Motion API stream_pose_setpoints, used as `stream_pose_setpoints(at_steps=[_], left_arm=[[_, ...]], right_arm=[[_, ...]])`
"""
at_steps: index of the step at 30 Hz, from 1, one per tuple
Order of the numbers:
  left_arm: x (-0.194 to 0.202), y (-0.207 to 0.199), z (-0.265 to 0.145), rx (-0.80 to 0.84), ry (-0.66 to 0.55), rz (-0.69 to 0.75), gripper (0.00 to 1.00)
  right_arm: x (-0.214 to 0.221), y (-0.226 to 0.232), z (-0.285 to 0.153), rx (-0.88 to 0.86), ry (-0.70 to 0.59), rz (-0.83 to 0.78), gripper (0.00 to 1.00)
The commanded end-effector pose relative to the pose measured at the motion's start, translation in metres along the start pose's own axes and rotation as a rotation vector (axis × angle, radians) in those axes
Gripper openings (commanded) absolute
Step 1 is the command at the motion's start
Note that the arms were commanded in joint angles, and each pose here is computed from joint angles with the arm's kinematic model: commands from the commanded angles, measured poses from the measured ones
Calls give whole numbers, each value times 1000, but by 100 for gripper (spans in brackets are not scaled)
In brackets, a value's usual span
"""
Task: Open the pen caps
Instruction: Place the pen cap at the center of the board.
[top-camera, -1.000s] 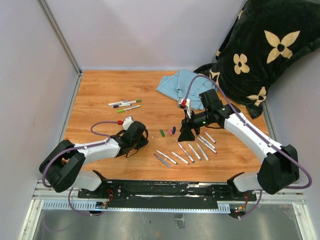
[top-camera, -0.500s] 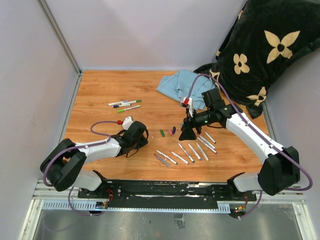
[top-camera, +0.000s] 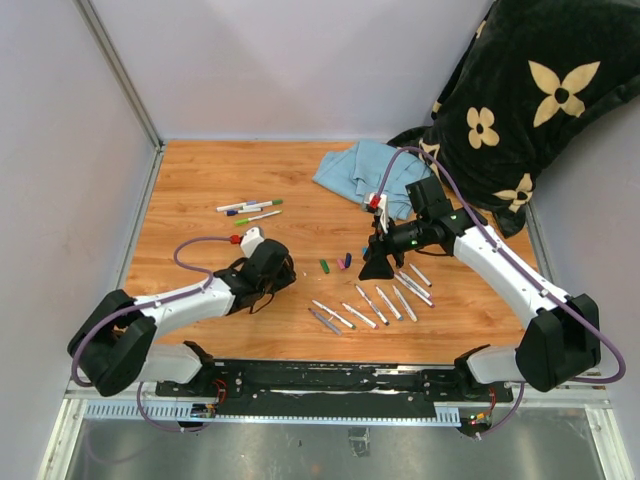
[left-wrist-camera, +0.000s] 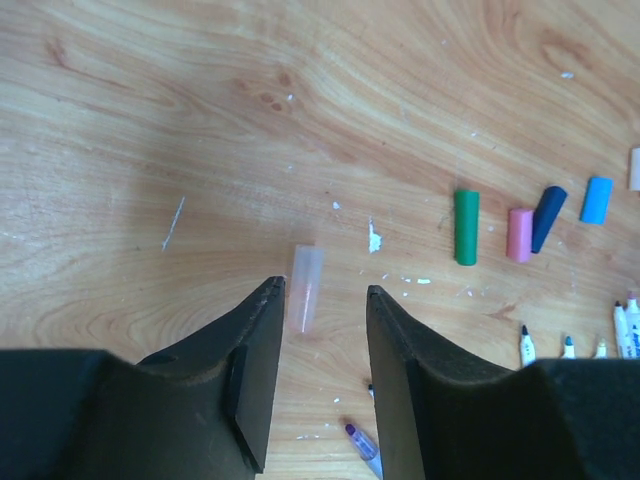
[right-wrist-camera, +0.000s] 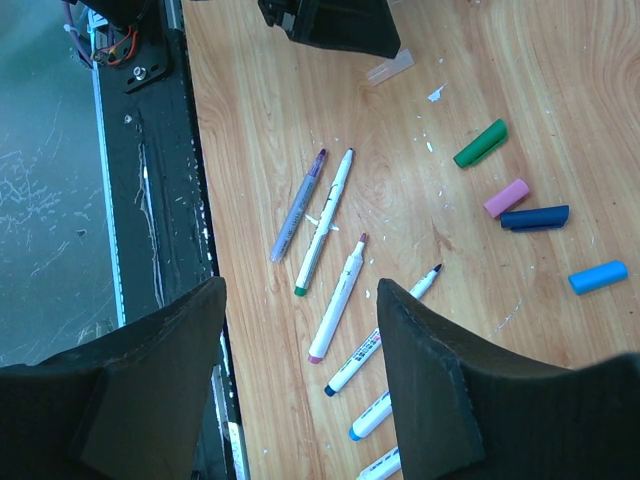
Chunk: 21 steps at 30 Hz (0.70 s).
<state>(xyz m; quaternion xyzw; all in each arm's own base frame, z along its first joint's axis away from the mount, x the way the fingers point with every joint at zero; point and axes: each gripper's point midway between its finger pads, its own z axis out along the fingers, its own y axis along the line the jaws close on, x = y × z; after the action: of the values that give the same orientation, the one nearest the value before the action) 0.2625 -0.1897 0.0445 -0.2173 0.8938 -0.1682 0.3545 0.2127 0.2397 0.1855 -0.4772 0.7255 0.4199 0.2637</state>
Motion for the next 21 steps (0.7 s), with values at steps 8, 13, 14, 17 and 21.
stream_pose_setpoints(at_steps=[8, 13, 14, 17, 21], left_arm=[[-45, -36, -30, 161, -156, 165, 44], [-61, -42, -45, 210, -227, 243, 56], [-63, -43, -47, 219, -240, 255, 56], [-71, -49, -57, 259, -273, 290, 68], [-80, -58, -69, 310, -320, 329, 79]], right_arm=[[1, 6, -7, -18, -21, 0, 63], [0, 6, -8, -19, -25, 1, 63], [0, 6, -8, -20, -26, 1, 63], [0, 6, -8, -21, -28, 1, 64], [0, 6, -9, -21, -29, 2, 64]])
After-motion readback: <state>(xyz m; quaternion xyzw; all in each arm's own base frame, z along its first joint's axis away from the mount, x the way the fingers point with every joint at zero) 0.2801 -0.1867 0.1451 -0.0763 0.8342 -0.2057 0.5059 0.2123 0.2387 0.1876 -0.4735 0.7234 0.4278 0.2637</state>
